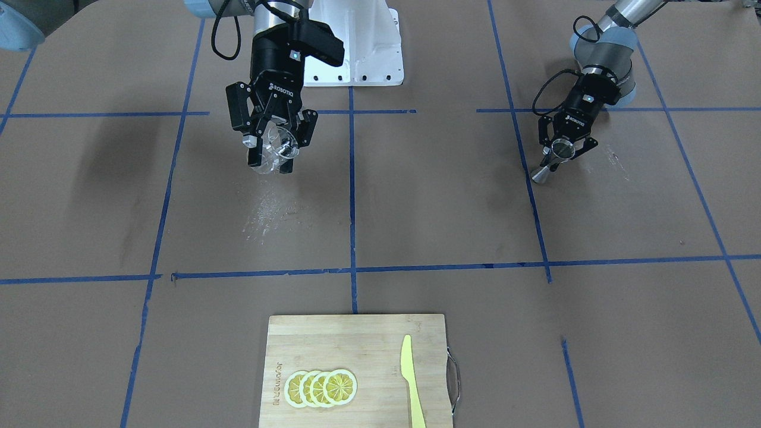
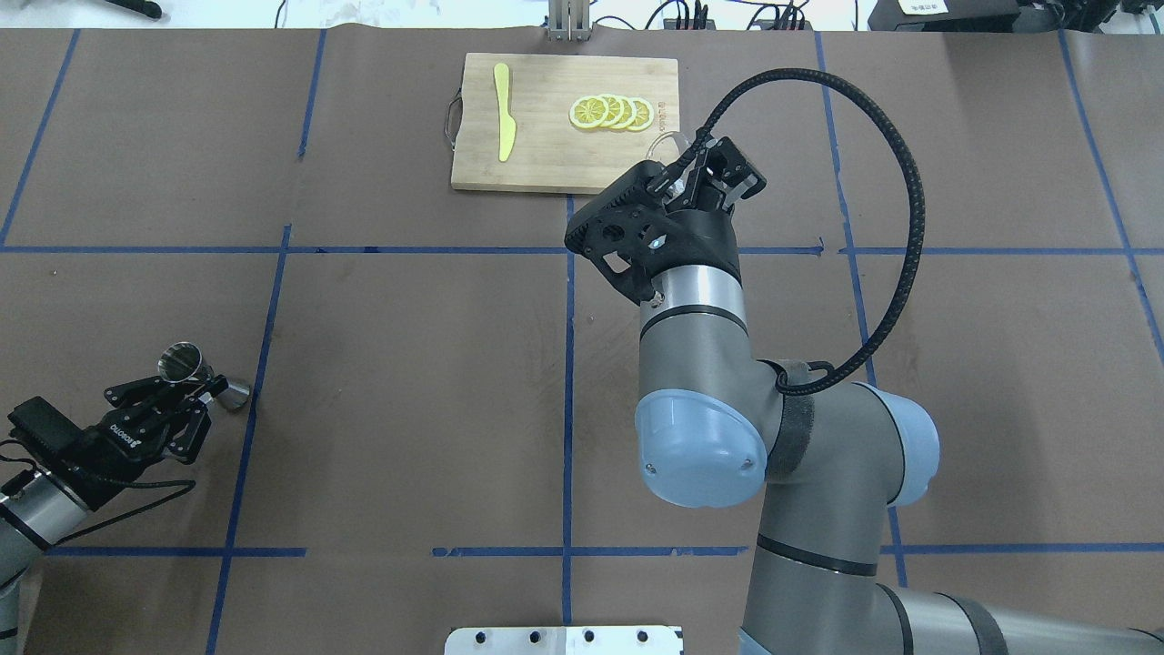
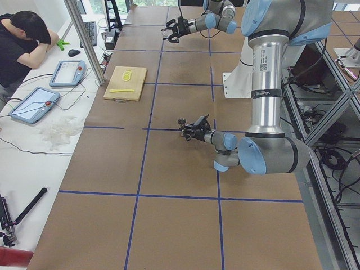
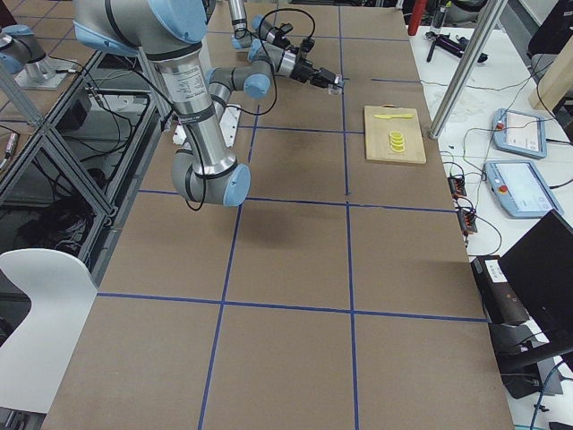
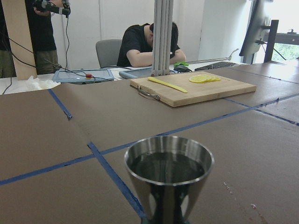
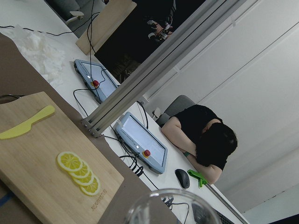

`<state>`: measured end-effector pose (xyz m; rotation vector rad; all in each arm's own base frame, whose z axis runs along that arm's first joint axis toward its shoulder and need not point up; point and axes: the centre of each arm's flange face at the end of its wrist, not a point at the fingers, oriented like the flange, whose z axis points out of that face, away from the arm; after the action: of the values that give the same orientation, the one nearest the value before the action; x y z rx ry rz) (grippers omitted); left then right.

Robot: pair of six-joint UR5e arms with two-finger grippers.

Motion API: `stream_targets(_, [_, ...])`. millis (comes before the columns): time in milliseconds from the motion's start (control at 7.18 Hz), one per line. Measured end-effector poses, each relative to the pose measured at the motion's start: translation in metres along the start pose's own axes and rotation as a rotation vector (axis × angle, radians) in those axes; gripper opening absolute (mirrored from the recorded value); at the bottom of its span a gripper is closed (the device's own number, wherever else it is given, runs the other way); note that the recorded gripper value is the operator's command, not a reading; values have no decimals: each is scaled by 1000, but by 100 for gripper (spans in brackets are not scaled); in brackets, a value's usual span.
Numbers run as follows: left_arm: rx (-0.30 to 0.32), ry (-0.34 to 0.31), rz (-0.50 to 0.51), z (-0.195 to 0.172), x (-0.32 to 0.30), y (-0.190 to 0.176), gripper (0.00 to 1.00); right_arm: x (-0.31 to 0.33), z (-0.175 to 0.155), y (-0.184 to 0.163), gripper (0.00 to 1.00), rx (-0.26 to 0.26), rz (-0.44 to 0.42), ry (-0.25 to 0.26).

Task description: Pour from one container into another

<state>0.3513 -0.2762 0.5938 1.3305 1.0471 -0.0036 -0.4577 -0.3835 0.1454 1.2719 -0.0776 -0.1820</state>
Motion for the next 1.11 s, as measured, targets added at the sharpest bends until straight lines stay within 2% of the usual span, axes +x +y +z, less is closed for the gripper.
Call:
stream_targets(278, [0,0,1,0,0,0,37,0,0,1,0,0,-1,0])
stream_targets(696, [-1,0,1,0,0,1,40,0,1,2,0,-1,-3,1])
stream_targets(835, [-3,-1,2,0,0,2,50,0,1,2,0,-2,-3,1])
stream_targets(974, [-3,-1,2,0,0,2,99,0,1,2,0,-2,-3,1])
stream_targets(1113, [-3,0,3,0,0,2,100,0,1,2,0,-2,-3,1])
